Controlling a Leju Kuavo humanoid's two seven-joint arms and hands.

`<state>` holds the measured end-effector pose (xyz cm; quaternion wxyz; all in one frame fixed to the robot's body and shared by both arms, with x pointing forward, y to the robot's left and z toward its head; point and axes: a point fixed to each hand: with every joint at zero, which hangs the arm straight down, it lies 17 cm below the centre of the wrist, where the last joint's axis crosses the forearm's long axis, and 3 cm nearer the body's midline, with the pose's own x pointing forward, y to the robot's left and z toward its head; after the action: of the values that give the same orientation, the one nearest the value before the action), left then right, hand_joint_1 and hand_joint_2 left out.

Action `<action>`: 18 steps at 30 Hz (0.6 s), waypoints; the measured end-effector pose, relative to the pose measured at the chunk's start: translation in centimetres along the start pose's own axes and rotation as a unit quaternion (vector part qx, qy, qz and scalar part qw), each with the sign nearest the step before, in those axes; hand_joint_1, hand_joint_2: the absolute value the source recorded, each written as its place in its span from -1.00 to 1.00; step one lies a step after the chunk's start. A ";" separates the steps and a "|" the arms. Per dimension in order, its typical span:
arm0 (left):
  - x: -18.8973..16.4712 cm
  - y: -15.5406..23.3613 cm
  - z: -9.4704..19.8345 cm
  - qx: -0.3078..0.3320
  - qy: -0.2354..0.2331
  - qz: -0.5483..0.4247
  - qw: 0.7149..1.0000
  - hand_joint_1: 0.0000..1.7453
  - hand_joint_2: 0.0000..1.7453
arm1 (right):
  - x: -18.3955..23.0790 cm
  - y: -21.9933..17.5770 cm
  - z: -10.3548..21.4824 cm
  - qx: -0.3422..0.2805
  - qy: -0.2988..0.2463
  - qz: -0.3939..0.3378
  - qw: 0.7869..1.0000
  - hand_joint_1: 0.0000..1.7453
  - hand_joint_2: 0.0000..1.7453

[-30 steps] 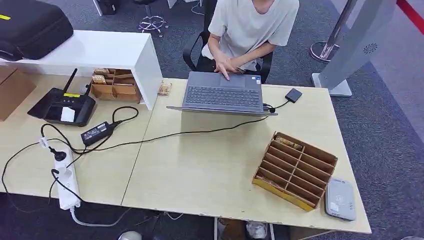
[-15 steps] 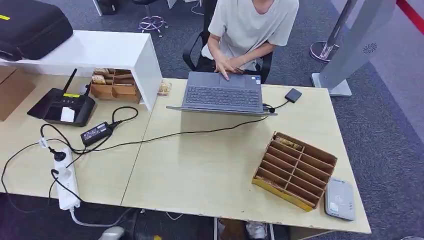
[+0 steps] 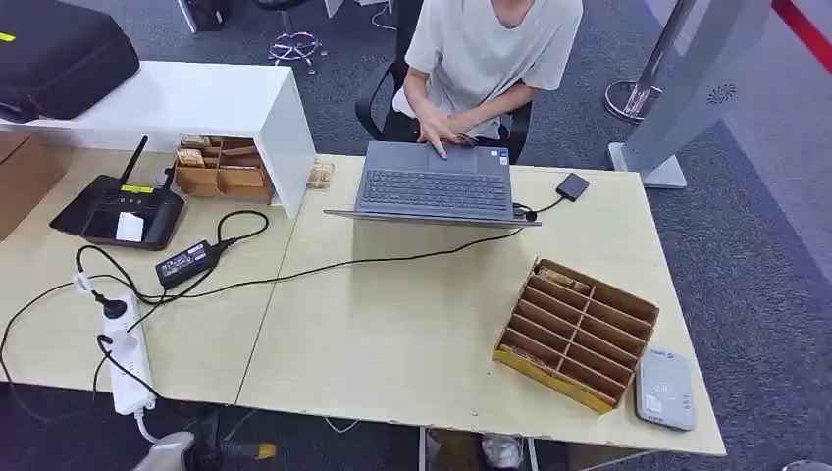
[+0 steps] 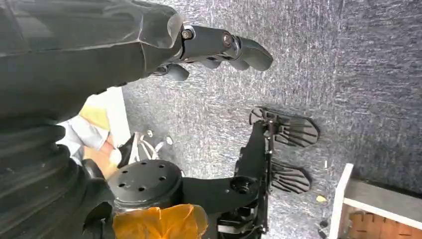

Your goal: Pass the card to the sensor for recognition and then transmit it.

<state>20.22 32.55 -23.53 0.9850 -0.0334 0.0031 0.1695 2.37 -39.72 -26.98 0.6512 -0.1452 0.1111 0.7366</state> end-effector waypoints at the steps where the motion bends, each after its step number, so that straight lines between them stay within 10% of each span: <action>1: 0.0 0.3 0.0 0.001 0.002 0.000 1.000 -1.00 1.00 | -1.2 0.0 -0.3 -0.004 0.009 0.001 1.000 -1.00 1.00; 18: 0.4 3.5 0.4 0.009 0.001 0.008 1.000 -1.00 1.00 | -7.6 0.3 -1.5 -0.025 0.043 0.019 0.999 -1.00 1.00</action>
<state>19.44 35.99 -23.32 0.9838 -0.0246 0.0062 0.1776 2.97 -47.33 -25.65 0.6277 -0.1903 0.1235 0.7447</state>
